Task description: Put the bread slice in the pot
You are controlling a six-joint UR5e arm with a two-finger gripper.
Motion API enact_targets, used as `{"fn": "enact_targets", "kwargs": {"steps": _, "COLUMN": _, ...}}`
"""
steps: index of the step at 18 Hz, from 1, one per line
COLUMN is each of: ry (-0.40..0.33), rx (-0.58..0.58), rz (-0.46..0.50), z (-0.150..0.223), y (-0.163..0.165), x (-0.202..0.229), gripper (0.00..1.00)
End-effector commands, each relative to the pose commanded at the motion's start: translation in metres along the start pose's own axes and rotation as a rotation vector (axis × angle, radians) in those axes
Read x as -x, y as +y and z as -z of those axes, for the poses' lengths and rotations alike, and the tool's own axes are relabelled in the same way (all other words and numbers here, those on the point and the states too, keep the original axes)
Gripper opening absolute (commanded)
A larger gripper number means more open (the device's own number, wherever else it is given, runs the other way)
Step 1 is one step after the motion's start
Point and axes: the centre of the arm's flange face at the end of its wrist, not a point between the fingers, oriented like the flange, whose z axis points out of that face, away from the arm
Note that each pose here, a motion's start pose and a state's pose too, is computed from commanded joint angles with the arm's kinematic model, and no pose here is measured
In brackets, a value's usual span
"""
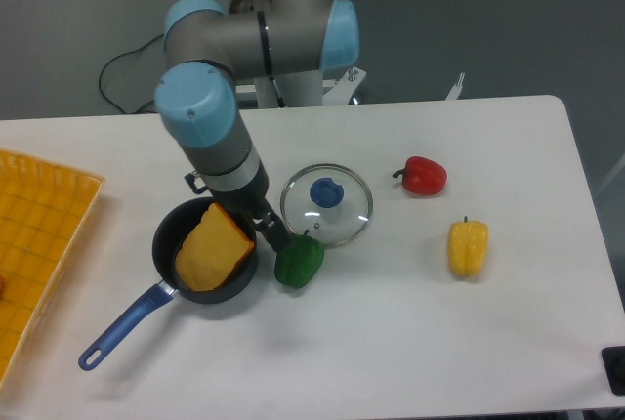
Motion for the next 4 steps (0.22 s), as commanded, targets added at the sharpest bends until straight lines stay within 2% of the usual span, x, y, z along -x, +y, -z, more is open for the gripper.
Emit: {"fn": "enact_targets", "kwargs": {"steps": 4, "ry": 0.01, "rx": -0.005, "rz": -0.007, "z": -0.0008, "y": 0.0057, "x": 0.0031, "gripper": 1.0}}
